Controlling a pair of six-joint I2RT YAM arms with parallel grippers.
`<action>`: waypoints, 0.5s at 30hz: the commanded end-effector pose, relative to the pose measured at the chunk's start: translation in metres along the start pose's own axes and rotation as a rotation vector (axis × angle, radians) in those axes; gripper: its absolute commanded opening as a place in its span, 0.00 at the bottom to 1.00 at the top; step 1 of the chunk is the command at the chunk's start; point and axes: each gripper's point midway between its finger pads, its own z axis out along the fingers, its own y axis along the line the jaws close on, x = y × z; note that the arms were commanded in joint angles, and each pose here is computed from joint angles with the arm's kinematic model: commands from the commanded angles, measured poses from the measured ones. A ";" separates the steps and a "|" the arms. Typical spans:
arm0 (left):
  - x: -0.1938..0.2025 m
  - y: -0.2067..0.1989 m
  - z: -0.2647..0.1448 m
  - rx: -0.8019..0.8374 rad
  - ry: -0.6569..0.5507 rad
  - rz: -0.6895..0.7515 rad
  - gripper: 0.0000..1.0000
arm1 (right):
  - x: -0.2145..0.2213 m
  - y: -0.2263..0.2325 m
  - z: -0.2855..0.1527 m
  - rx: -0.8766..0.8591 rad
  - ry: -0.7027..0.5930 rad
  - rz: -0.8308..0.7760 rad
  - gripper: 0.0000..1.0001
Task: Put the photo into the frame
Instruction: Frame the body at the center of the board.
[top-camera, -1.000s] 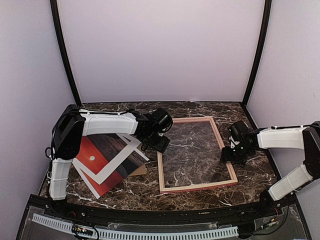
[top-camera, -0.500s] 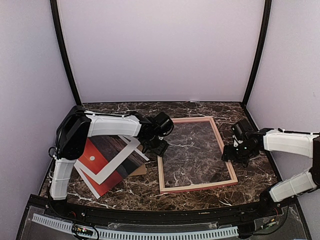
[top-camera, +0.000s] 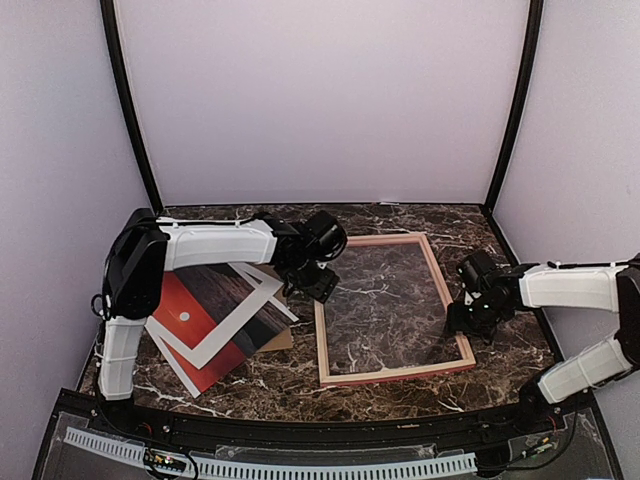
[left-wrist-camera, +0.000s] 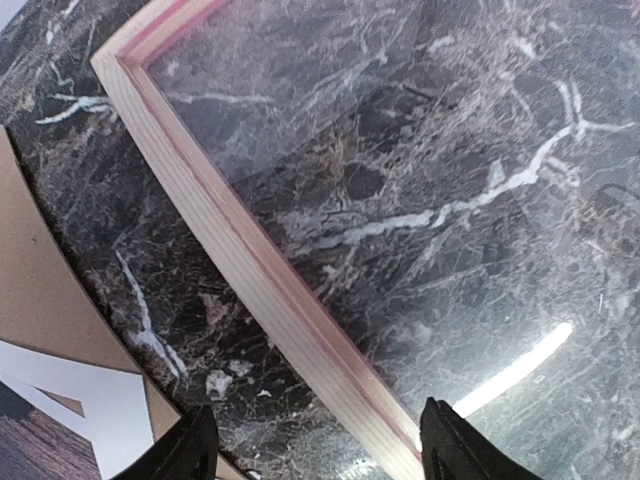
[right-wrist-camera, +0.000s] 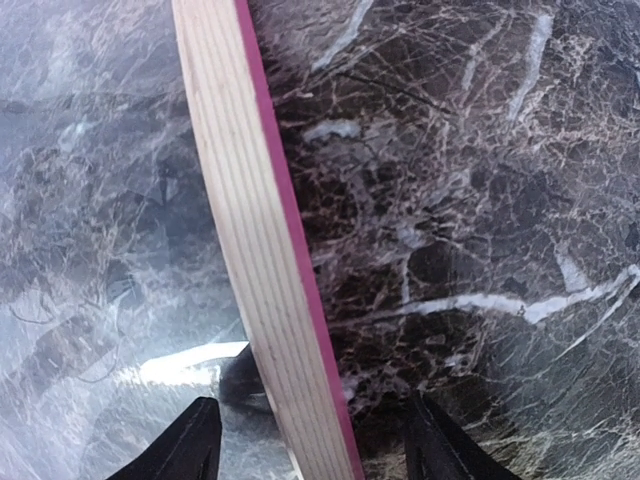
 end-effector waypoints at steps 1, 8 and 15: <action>-0.033 0.014 -0.065 0.025 -0.145 -0.033 0.72 | -0.017 0.006 0.002 0.004 -0.043 -0.028 0.60; -0.024 0.039 -0.088 0.004 -0.170 -0.085 0.73 | -0.051 0.008 0.000 -0.009 -0.080 -0.053 0.51; 0.002 0.076 -0.094 -0.033 -0.143 -0.152 0.73 | -0.079 0.002 0.012 -0.006 -0.073 -0.064 0.41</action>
